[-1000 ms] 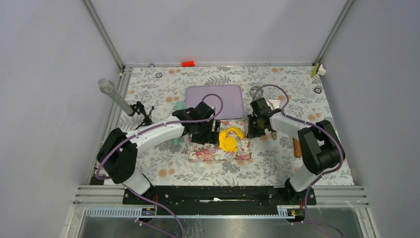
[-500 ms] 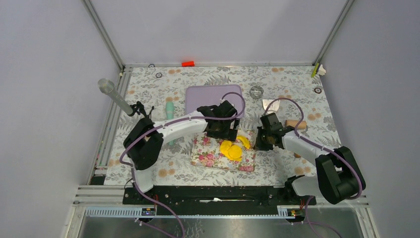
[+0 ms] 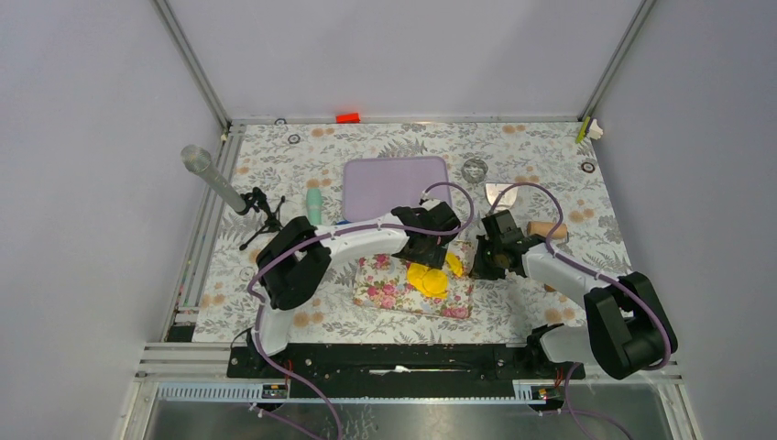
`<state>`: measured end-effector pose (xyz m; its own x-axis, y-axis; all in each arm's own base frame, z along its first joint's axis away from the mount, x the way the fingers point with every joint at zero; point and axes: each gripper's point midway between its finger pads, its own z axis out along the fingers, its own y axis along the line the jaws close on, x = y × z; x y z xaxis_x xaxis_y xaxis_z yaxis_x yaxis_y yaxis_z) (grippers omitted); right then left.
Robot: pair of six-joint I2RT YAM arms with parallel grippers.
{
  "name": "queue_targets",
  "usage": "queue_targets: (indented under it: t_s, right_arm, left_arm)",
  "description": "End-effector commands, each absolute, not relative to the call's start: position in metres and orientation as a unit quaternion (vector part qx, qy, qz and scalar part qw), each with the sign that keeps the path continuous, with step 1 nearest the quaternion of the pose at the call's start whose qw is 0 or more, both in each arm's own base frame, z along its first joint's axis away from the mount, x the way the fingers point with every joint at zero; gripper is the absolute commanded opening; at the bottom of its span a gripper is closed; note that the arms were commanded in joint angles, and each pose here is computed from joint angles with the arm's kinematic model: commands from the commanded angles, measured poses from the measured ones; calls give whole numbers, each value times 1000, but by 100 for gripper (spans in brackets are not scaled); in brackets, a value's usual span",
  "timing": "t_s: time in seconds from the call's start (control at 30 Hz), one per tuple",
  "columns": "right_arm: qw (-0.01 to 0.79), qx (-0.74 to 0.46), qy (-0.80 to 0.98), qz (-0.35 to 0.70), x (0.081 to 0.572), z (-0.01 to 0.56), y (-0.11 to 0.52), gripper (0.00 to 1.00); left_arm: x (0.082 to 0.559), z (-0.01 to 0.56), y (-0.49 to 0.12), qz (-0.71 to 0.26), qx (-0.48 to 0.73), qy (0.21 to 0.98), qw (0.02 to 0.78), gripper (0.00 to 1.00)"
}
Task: Roll out the dumpling wrappers from the dough
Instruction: Remove the dumpling wrapper from the work surface.
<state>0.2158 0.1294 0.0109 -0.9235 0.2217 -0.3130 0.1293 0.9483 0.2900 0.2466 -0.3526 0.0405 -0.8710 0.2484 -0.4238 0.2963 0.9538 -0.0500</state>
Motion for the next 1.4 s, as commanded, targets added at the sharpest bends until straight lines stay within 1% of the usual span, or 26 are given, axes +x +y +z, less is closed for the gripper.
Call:
queue_targets:
  t_s: [0.0, 0.23, 0.5, 0.7, 0.9, 1.27, 1.37]
  right_arm:
    - [181, 99, 973, 108, 214, 9, 118, 0]
    - [179, 102, 972, 112, 212, 9, 119, 0]
    - [182, 107, 971, 110, 209, 9, 117, 0]
    - [178, 112, 972, 103, 209, 8, 115, 0]
    - [170, 116, 975, 86, 209, -1, 110, 0]
    - [176, 114, 974, 88, 209, 0, 110, 0]
    - [177, 115, 973, 91, 210, -1, 111, 0]
  left_arm:
    - [266, 52, -352, -33, 118, 959, 256, 75]
    - [270, 42, -344, 2, 121, 959, 255, 72]
    - [273, 55, -320, 34, 111, 952, 283, 71]
    - [269, 57, -303, 56, 112, 950, 286, 71]
    - [260, 56, -298, 33, 101, 959, 263, 71]
    - [237, 52, -261, 30, 77, 969, 235, 71]
    - [239, 45, -256, 30, 70, 971, 228, 71]
